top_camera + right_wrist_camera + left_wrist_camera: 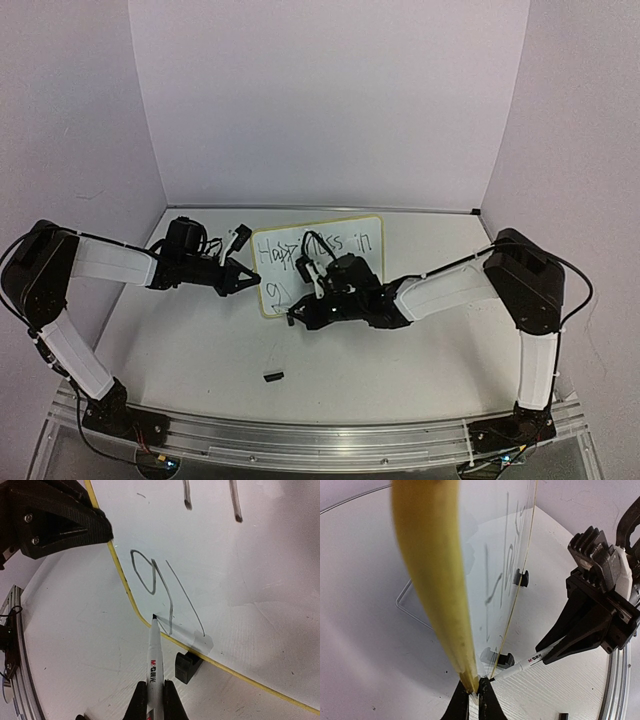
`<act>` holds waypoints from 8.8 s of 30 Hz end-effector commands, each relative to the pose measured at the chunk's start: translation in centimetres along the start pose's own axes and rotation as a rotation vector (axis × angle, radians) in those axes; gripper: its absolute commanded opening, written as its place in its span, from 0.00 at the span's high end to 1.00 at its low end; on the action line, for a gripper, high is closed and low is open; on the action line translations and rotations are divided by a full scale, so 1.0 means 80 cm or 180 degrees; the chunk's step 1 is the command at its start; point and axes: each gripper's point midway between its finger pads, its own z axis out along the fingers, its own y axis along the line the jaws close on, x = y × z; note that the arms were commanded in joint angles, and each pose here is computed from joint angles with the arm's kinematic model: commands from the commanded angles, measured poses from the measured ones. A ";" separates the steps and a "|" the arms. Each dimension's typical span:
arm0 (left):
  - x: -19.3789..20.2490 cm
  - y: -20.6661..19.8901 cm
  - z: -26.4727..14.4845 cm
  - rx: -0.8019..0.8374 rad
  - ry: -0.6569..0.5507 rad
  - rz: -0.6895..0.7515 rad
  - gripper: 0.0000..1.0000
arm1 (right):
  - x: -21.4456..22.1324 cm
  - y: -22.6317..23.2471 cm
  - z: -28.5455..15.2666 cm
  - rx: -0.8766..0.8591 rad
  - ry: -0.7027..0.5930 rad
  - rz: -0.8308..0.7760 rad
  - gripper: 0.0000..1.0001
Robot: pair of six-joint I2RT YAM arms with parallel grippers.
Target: Write a sentence on the whiteboard
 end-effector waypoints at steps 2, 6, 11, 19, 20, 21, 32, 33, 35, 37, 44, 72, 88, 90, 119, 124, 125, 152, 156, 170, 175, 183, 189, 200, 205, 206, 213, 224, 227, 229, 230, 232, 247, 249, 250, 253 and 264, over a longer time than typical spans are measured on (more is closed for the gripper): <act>0.000 0.021 -0.003 -0.0288 0.0022 0.0070 1.00 | -0.070 0.045 -0.051 -0.0325 -0.0552 -0.0052 1.00; 0.000 0.021 -0.002 -0.0277 0.0020 0.0061 1.00 | -0.073 0.035 -0.071 -0.0143 -0.0675 -0.0051 1.00; -0.001 0.021 -0.002 -0.0275 0.0020 0.0062 1.00 | -0.068 0.019 -0.067 0.0046 -0.0657 -0.0050 1.00; -0.002 0.020 -0.004 -0.0286 0.0017 0.0066 1.00 | -0.072 0.008 -0.052 0.0134 -0.0637 -0.0013 1.00; -0.002 0.020 -0.004 -0.0286 0.0017 0.0065 1.00 | -0.072 0.007 -0.050 0.0136 -0.0627 -0.0007 1.00; -0.002 0.021 -0.004 -0.0289 0.0018 0.0063 1.00 | -0.073 0.005 -0.048 0.0137 -0.0617 -0.0002 1.00; -0.001 0.021 -0.003 -0.0285 0.0022 0.0060 1.00 | -0.072 -0.012 -0.038 0.0259 -0.0571 0.0073 1.00; -0.001 0.021 -0.003 -0.0284 0.0018 0.0062 1.00 | -0.070 -0.015 -0.037 0.0278 -0.0557 0.0088 1.00; -0.001 0.020 -0.003 -0.0282 0.0019 0.0066 1.00 | -0.065 -0.018 -0.037 0.0307 -0.0530 0.0109 1.00; -0.001 0.020 -0.003 -0.0286 0.0018 0.0066 1.00 | -0.059 -0.021 -0.039 0.0328 -0.0499 0.0130 1.00; 0.000 0.021 -0.003 -0.0281 0.0021 0.0059 1.00 | -0.032 -0.031 -0.037 0.0365 -0.0351 0.0250 1.00; -0.001 0.020 -0.003 -0.0280 0.0021 0.0059 1.00 | -0.091 -0.007 -0.070 0.0267 -0.0791 0.0206 1.00; -0.002 0.020 -0.003 -0.0278 0.0016 0.0066 1.00 | -0.057 -0.038 -0.076 0.0563 -0.0695 0.0386 1.00; -0.002 0.020 -0.003 -0.0274 0.0014 0.0064 1.00 | -0.056 -0.038 -0.076 0.0560 -0.0692 0.0382 1.00; -0.005 0.019 -0.005 -0.0281 0.0006 0.0070 1.00 | -0.077 0.007 -0.108 -0.0143 -0.0750 0.0076 1.00; -0.006 0.019 -0.006 -0.0282 0.0000 0.0070 1.00 | -0.072 -0.003 -0.101 -0.0153 -0.0714 0.0130 1.00; -0.007 0.019 -0.006 -0.0285 0.0000 0.0075 1.00 | -0.072 -0.005 -0.100 -0.0149 -0.0712 0.0142 1.00; -0.004 0.020 -0.004 -0.0280 0.0020 0.0067 1.00 | -0.072 -0.044 -0.069 0.0074 -0.0675 0.0276 1.00; -0.003 0.020 -0.004 -0.0280 0.0021 0.0066 1.00 | -0.073 -0.041 -0.066 0.0035 -0.0650 0.0218 1.00; -0.003 0.021 -0.002 -0.0277 0.0025 0.0065 1.00 | -0.028 -0.057 -0.051 0.0135 -0.0300 0.0272 1.00; -0.003 0.021 -0.002 -0.0268 0.0029 0.0061 1.00 | -0.024 -0.058 -0.052 0.0162 -0.0263 0.0262 1.00; -0.004 0.021 -0.002 -0.0270 0.0029 0.0059 1.00 | -0.047 -0.052 -0.071 0.0216 -0.0429 0.0212 1.00; -0.004 0.021 -0.002 -0.0274 0.0031 0.0058 1.00 | -0.072 -0.043 -0.086 0.0204 -0.0592 0.0167 1.00; -0.005 0.020 -0.003 -0.0275 0.0023 0.0070 1.00 | -0.072 -0.040 -0.078 0.0139 -0.0557 0.0165 1.00; -0.003 0.020 -0.003 -0.0273 0.0028 0.0067 1.00 | -0.057 -0.046 -0.070 0.0142 -0.0461 0.0214 1.00; -0.004 0.020 -0.003 -0.0275 0.0025 0.0068 1.00 | -0.054 -0.046 -0.068 0.0142 -0.0439 0.0222 1.00; -0.003 0.021 -0.003 -0.0276 0.0029 0.0064 1.00 | -0.041 -0.053 -0.065 0.0188 -0.0365 0.0270 1.00; -0.004 0.020 -0.003 -0.0270 0.0024 0.0070 1.00 | -0.031 -0.061 -0.073 0.0304 -0.0304 0.0283 1.00; -0.005 0.020 -0.003 -0.0272 0.0019 0.0068 1.00 | -0.033 -0.061 -0.076 0.0331 -0.0319 0.0274 1.00; -0.006 0.019 -0.003 -0.0270 0.0014 0.0072 1.00 | -0.036 -0.061 -0.079 0.0342 -0.0335 0.0264 1.00; -0.006 0.020 -0.004 -0.0272 0.0015 0.0070 1.00 | -0.038 -0.060 -0.080 0.0345 -0.0353 0.0257 1.00; -0.006 0.019 -0.003 -0.0269 0.0014 0.0074 1.00 | -0.043 -0.058 -0.084 0.0338 -0.0391 0.0244 1.00; -0.007 0.018 -0.004 -0.0270 0.0010 0.0075 1.00 | -0.073 -0.031 -0.098 0.0079 -0.0588 0.0188 1.00; -0.006 0.019 -0.004 -0.0273 0.0018 0.0071 1.00 | -0.071 -0.032 -0.093 0.0064 -0.0559 0.0192 1.00; -0.006 0.019 -0.004 -0.0273 0.0018 0.0071 1.00 | -0.070 -0.032 -0.090 0.0062 -0.0547 0.0193 1.00; -0.006 0.019 -0.004 -0.0271 0.0021 0.0070 1.00 | -0.068 -0.036 -0.084 0.0089 -0.0528 0.0209 1.00; -0.006 0.019 -0.003 -0.0272 0.0026 0.0070 1.00 | -0.068 -0.056 -0.083 0.0344 -0.0587 0.0286 1.00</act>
